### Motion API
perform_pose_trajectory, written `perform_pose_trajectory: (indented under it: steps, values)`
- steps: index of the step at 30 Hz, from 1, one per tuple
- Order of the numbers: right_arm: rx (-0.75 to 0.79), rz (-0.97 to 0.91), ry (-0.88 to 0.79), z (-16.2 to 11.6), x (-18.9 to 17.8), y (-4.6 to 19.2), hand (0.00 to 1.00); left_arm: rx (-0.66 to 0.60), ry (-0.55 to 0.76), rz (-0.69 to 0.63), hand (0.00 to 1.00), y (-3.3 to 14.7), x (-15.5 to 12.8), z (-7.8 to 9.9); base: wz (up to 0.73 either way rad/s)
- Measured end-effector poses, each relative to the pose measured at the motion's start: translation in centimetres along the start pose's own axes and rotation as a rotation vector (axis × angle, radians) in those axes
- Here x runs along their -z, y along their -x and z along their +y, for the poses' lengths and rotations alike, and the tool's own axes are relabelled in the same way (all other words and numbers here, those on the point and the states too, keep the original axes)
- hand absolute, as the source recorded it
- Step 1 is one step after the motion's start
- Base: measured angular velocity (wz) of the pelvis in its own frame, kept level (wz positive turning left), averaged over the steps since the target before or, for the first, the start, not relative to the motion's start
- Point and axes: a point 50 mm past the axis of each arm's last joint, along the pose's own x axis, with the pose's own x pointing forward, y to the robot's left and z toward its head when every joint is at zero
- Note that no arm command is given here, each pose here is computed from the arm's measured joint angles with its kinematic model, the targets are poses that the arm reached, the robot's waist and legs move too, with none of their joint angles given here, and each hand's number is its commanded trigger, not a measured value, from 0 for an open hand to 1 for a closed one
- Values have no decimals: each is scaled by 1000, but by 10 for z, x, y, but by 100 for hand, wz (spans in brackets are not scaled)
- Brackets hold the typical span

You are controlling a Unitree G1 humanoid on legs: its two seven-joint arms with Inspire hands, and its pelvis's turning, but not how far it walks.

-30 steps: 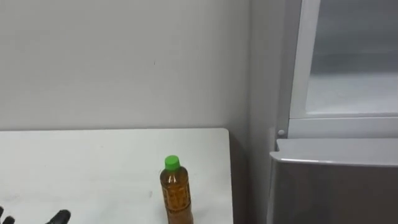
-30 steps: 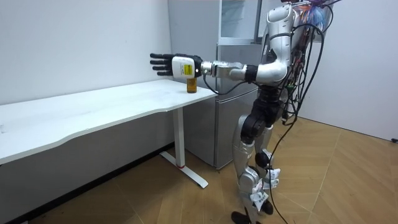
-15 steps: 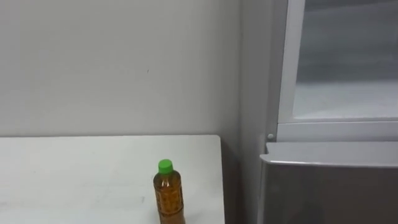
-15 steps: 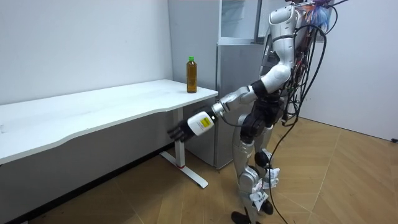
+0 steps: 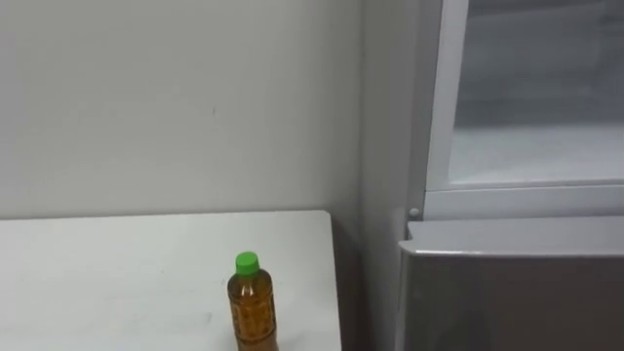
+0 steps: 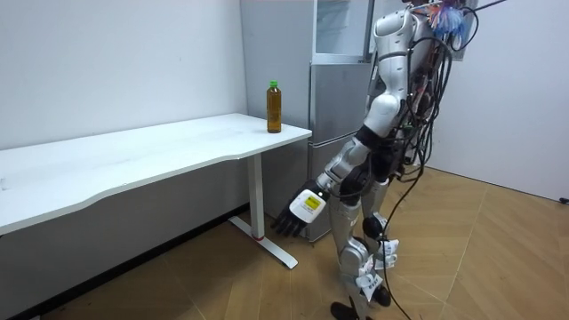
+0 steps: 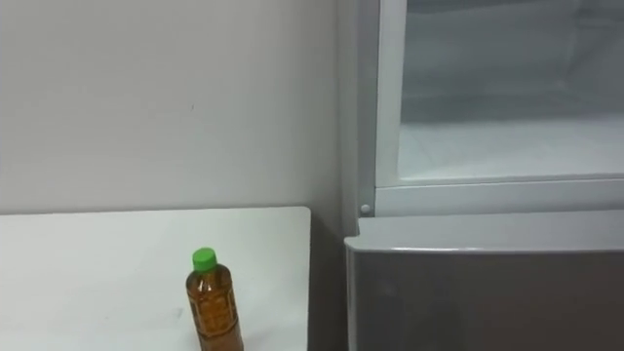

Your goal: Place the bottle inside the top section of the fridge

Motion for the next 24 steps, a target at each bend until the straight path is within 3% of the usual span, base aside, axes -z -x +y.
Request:
perform_pose_trajectory:
  steps: [9,19,24]
  values:
    - [-50,12,36,12,3,-1,0,-28,-289,113,0,5,30,16,-1]
    - [-62,8,67,17,0,-2,0,36,-526,147,0,3,35,5,-3]
    - [-68,4,78,20,-3,-3,0,43,-574,134,0,1,32,2,0]
